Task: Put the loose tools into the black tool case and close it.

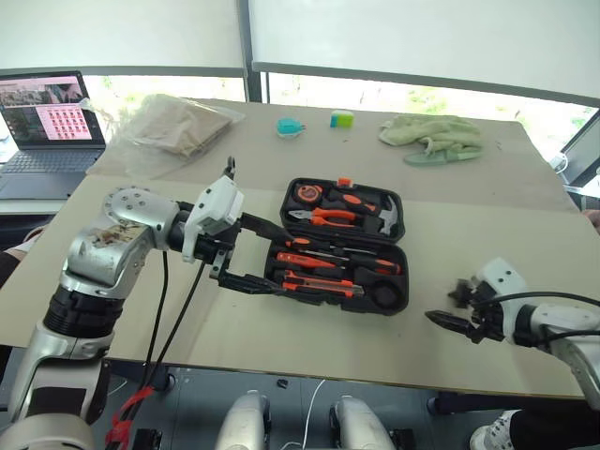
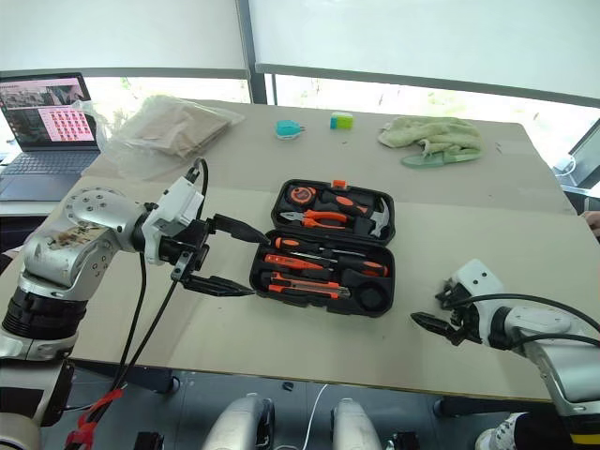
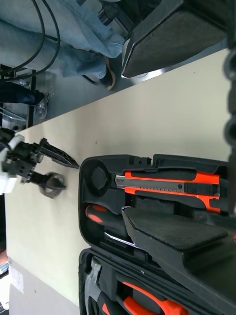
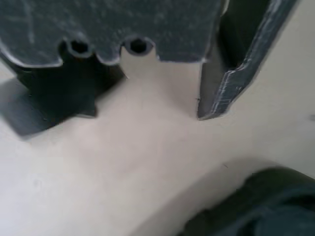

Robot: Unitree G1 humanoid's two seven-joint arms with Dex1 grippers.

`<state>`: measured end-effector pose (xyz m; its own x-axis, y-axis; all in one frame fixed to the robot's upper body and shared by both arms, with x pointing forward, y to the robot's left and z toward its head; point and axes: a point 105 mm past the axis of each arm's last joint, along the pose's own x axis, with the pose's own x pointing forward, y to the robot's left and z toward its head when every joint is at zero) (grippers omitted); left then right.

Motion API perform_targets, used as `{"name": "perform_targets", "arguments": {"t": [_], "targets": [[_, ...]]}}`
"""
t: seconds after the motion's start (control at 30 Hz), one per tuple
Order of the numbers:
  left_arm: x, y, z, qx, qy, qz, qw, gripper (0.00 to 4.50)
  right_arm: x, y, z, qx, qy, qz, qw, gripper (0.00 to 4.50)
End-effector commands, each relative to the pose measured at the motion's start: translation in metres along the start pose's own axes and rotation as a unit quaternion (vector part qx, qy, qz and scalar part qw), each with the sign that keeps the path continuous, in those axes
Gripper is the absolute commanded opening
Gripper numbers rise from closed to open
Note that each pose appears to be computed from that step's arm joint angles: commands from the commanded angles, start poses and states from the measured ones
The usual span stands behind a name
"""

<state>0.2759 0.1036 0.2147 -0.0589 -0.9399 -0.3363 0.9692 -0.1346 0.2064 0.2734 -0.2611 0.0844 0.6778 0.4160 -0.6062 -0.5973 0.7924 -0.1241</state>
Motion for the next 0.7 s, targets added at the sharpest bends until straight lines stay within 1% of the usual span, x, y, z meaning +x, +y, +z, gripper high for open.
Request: {"name": "perform_targets", "arguments": {"t": [0.03, 0.1, 0.23, 0.3, 0.37, 0.43, 0.5, 0.57, 0.6, 0.7], "targets": [[-0.003, 0.003, 0.011, 0.024, -0.005, 0.008, 1.0, 4.5, 0.003, -0.002, -0.001, -0.006, -0.003, -0.004, 1.0, 2.13], [-0.003, 0.004, 0.011, 0.025, -0.005, 0.009, 1.0, 4.5, 0.003, 0.004, 0.002, -0.008, -0.012, 0.009, 1.0, 1.45], [-0.003, 0.005, 0.011, 0.027, -0.004, 0.009, 1.0, 4.5, -0.001, 0.008, 0.008, -0.018, -0.028, 0.009, 0.999, 0.07], [-0.003, 0.005, 0.011, 0.028, -0.004, 0.009, 1.0, 4.5, -0.007, 0.01, 0.014, -0.028, -0.039, 0.01, 0.999, 0.03], [-0.003, 0.003, 0.011, 0.028, -0.001, 0.007, 1.0, 4.5, -0.014, 0.017, 0.028, -0.048, -0.06, 0.027, 0.997, 0.03], [-0.004, 0.002, 0.009, 0.026, 0.003, 0.004, 1.0, 4.5, -0.019, 0.035, 0.048, -0.056, -0.094, 0.073, 0.991, 0.03], [-0.004, -0.003, 0.008, 0.026, 0.007, -0.002, 1.0, 4.5, -0.019, 0.064, 0.069, -0.078, -0.117, 0.134, 0.981, 0.03], [-0.003, -0.004, 0.008, 0.027, 0.009, -0.005, 1.0, 4.5, -0.011, 0.086, 0.079, -0.111, -0.112, 0.175, 0.972, 0.03], [-0.003, -0.004, 0.008, 0.028, 0.009, -0.004, 1.0, 4.5, -0.008, 0.091, 0.081, -0.12, -0.108, 0.184, 0.97, 0.03], [-0.001, -0.004, 0.009, 0.029, 0.01, -0.002, 1.0, 4.5, 0.008, 0.09, 0.085, -0.127, -0.097, 0.178, 0.971, 0.03]]}}
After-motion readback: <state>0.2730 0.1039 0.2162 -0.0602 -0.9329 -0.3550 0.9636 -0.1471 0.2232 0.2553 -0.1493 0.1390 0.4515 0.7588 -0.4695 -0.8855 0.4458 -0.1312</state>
